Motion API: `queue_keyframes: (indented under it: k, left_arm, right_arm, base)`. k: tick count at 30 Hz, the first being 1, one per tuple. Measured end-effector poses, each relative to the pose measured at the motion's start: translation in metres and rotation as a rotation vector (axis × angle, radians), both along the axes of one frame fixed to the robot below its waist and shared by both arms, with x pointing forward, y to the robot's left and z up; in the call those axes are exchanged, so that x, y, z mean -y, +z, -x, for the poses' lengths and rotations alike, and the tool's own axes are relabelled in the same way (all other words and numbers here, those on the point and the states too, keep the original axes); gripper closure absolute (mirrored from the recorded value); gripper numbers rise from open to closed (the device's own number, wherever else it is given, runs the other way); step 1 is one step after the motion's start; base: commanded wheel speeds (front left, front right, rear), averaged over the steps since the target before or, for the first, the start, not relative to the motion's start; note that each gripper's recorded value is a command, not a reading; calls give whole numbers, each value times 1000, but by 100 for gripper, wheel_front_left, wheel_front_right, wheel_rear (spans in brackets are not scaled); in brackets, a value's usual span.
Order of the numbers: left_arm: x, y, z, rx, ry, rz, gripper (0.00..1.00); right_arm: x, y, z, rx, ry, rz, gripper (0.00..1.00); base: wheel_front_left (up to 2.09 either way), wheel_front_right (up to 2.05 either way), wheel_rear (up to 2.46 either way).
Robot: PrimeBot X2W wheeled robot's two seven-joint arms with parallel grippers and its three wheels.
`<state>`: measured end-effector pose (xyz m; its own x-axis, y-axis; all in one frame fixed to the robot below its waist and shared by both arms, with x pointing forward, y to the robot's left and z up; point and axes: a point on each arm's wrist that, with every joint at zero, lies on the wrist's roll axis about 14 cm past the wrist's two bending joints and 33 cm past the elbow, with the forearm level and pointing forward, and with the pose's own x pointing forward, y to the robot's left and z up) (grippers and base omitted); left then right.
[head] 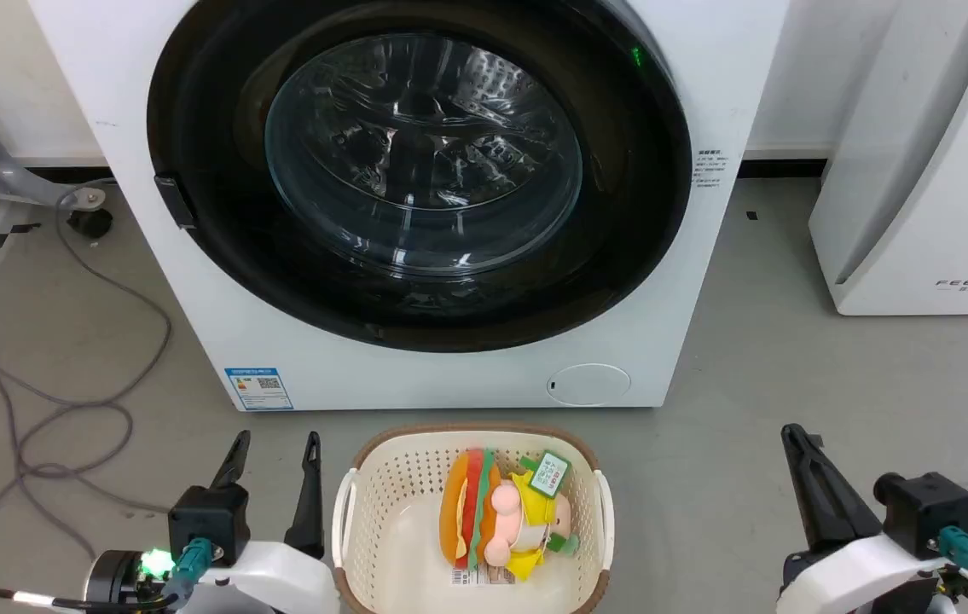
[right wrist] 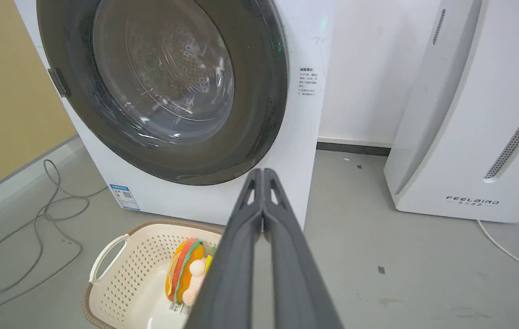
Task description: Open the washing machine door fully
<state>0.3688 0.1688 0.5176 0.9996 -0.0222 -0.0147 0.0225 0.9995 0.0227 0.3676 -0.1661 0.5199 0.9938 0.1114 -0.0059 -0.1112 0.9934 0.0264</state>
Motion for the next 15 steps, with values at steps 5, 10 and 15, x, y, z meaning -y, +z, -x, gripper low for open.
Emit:
queue_keyframes:
  k: [5, 10, 15]
  left_arm:
    - [4, 0, 0, 4, -11, 8, 0]
    - [7, 2, -2, 16, -17, 18, 0]
    - [8, 4, -4, 28, -18, 23, 0]
  right_arm:
    - [2, 0, 0, 2, -8, -75, 100]
    - [6, -1, 0, 1, -23, -174, 100]
    - [14, -4, -1, -1, -51, -248, 100]
  base:
    - [0, 0, 0]
    - [0, 0, 0]
    - [0, 0, 0]
